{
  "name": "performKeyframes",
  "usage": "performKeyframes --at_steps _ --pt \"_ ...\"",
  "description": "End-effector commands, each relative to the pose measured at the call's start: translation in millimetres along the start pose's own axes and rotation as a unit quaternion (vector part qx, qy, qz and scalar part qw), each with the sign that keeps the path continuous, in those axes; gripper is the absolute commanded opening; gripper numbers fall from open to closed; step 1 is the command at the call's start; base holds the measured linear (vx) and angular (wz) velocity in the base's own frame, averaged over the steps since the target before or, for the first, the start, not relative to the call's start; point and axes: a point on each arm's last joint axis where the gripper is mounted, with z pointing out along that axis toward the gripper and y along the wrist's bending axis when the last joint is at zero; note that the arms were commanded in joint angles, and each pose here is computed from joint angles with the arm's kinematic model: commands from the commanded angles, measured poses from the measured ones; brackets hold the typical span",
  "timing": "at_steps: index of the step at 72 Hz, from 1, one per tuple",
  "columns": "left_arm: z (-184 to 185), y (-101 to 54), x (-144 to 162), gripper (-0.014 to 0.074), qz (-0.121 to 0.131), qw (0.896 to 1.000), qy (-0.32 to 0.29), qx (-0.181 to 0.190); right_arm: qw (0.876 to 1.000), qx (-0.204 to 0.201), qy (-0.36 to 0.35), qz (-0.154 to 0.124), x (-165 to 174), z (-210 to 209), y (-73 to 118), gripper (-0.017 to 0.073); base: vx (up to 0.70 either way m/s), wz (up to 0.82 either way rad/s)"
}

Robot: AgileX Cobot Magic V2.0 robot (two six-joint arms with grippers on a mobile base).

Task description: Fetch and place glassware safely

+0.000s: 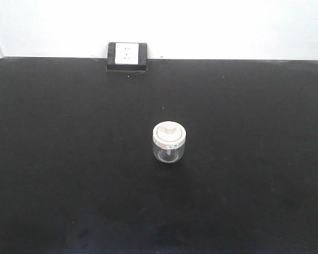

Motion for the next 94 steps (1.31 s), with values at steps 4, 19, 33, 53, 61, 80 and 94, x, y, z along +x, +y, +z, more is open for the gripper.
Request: performKeyframes --at_steps 4,19,33,53,61,80,94 --pt "0.3 -0.4 2.0 -0.0007 -0.008 1.0 -0.027 0.003 1.0 0.005 -0.029 -0.006 0.4 -0.7 -0.6 -0.0003 0.0 0.0" --pt "0.3 -0.4 2.0 -0.0007 -0.008 1.0 -0.027 0.003 1.0 0.003 -0.01 -0.01 3.9 -0.5 -0.3 -0.0003 0.0 0.0" --pt "0.3 -0.4 2.0 -0.0007 -0.008 1.0 -0.027 0.003 1.0 0.003 -0.006 -0.011 4.5 -0.5 -0.2 -0.0003 0.0 0.0" --pt "0.3 -0.4 2.0 -0.0007 -0.008 1.0 -0.027 0.003 1.0 0.003 -0.006 -0.011 4.5 -0.5 -0.2 -0.0003 0.0 0.0" --pt "0.3 -0.4 2.0 -0.0007 -0.008 1.0 -0.027 0.003 1.0 0.003 -0.006 -0.011 4.5 -0.5 -0.2 -0.0003 0.0 0.0" --pt "0.3 -0.4 2.0 -0.0007 -0.008 1.0 -0.027 0.003 1.0 0.003 -0.006 -0.011 4.5 -0.5 -0.2 -0.0003 0.0 0.0" --pt "0.3 -0.4 2.0 -0.0007 -0.008 1.0 -0.027 0.003 1.0 0.003 -0.006 -0.011 4.5 -0.5 -0.2 -0.0003 0.0 0.0"
